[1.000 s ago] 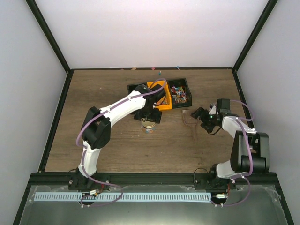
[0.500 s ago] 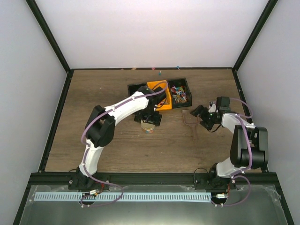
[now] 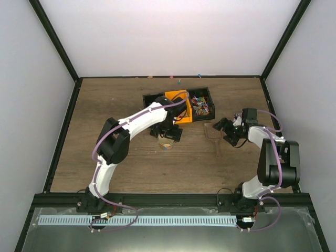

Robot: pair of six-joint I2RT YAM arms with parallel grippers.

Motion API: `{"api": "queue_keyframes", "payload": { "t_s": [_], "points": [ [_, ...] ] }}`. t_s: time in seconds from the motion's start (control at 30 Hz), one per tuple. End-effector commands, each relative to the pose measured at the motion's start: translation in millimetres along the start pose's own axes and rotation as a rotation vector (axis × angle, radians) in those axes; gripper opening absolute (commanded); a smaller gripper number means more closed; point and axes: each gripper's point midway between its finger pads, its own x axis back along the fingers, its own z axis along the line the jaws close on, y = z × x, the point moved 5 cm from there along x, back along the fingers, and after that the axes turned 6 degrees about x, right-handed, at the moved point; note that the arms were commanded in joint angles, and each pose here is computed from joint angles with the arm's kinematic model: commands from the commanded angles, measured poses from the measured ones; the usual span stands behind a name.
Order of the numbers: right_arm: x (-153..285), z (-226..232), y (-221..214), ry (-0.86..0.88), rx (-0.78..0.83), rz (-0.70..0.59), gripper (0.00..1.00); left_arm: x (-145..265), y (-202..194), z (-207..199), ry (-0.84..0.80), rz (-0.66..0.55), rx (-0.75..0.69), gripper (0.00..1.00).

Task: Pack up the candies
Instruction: Close the bottle lid on the packing bottle.

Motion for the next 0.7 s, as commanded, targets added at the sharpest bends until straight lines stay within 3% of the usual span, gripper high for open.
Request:
{"api": "queue_keyframes", "payload": {
  "t_s": [0.0, 0.33, 0.47, 0.53, 0.67],
  "points": [
    [5, 7, 12, 0.027, 0.026, -0.029, 0.94, 10, 5, -1, -0.006, -0.023, 0.007, 0.99],
    [11, 13, 14, 0.037, 0.043, -0.04, 0.93, 36, 2, 13, 0.01, -0.099, 0.035, 1.0],
    [16, 18, 13, 0.047, 0.048, -0.052, 0.92, 49, 0, 25, -0.012, -0.146, 0.077, 0.96],
    [16, 21, 11, 0.053, 0.049, -0.051, 0.91, 50, -2, 27, -0.024, -0.155, 0.083, 0.9],
    [13, 29, 5, 0.058, 0.053, -0.04, 0.89, 43, -7, 26, -0.06, -0.148, 0.084, 0.66]
  ]
}}
